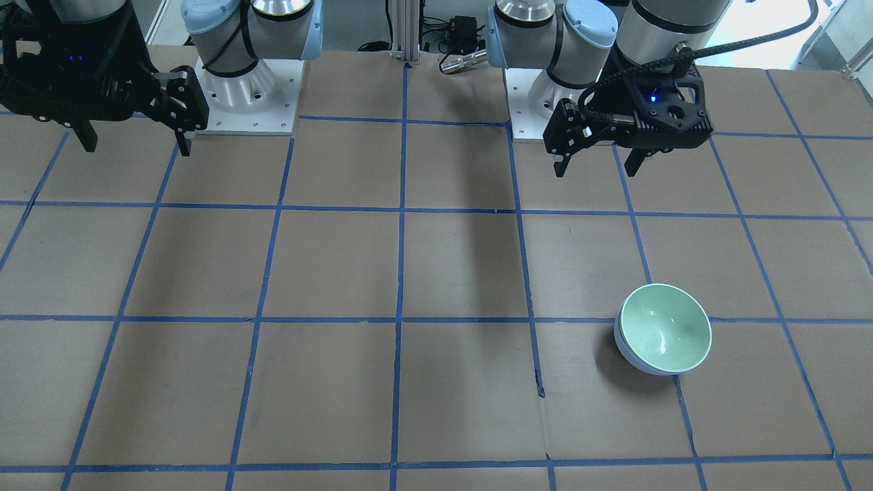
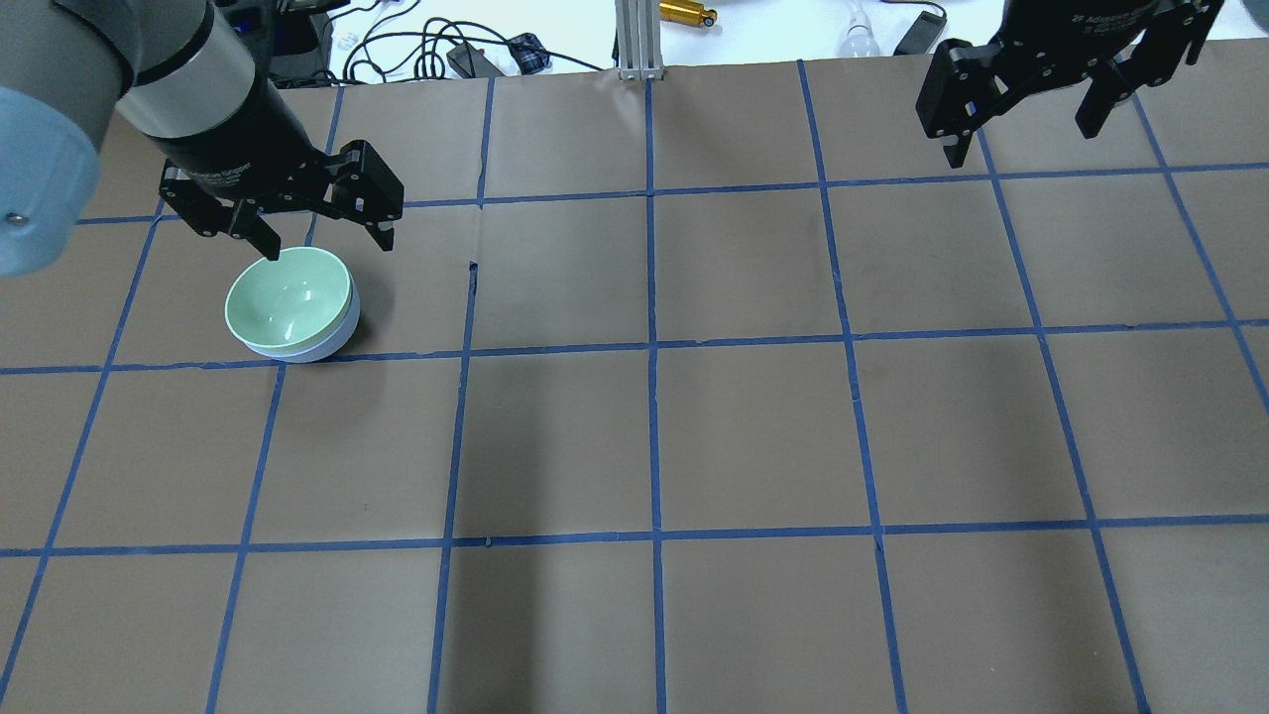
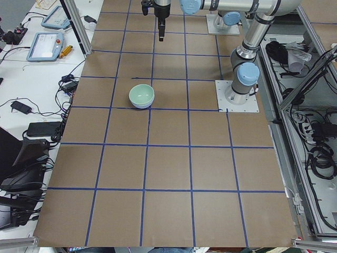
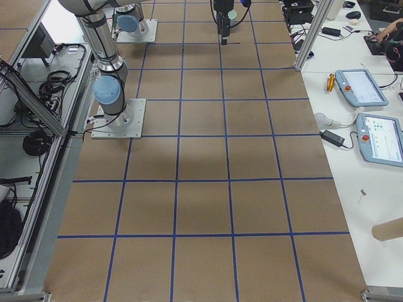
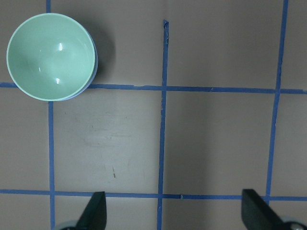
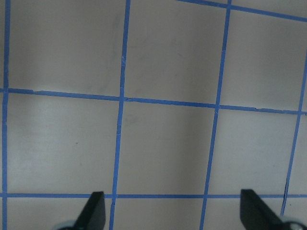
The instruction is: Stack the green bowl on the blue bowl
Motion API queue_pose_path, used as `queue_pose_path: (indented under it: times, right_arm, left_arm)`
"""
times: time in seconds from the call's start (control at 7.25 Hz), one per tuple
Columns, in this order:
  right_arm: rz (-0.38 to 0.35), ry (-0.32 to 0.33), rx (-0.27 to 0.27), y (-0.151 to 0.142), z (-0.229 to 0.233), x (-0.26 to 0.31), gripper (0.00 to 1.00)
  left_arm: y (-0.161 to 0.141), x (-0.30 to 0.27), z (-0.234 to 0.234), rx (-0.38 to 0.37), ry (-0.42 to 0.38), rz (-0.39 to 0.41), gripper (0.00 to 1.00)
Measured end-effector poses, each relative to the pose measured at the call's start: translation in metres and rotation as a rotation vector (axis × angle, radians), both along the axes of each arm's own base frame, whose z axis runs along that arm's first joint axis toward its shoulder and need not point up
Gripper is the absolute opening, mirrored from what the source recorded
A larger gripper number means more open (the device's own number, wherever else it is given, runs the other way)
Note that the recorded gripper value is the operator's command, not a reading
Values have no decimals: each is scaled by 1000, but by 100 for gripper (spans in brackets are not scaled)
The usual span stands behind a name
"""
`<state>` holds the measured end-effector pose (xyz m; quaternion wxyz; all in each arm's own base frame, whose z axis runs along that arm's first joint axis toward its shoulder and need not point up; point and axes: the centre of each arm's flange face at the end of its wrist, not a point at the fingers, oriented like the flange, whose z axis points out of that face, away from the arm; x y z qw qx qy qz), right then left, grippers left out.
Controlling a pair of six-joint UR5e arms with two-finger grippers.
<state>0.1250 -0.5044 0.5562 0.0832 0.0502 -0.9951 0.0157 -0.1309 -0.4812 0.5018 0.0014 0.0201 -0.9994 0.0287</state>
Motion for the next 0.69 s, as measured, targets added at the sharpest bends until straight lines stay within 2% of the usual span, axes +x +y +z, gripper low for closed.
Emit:
queue_pose_path:
  times: [0.69]
  right_arm:
    - [0, 0, 0, 0, 0, 0, 100]
  left_arm:
    - [-5, -2, -1, -2, 0, -6, 100]
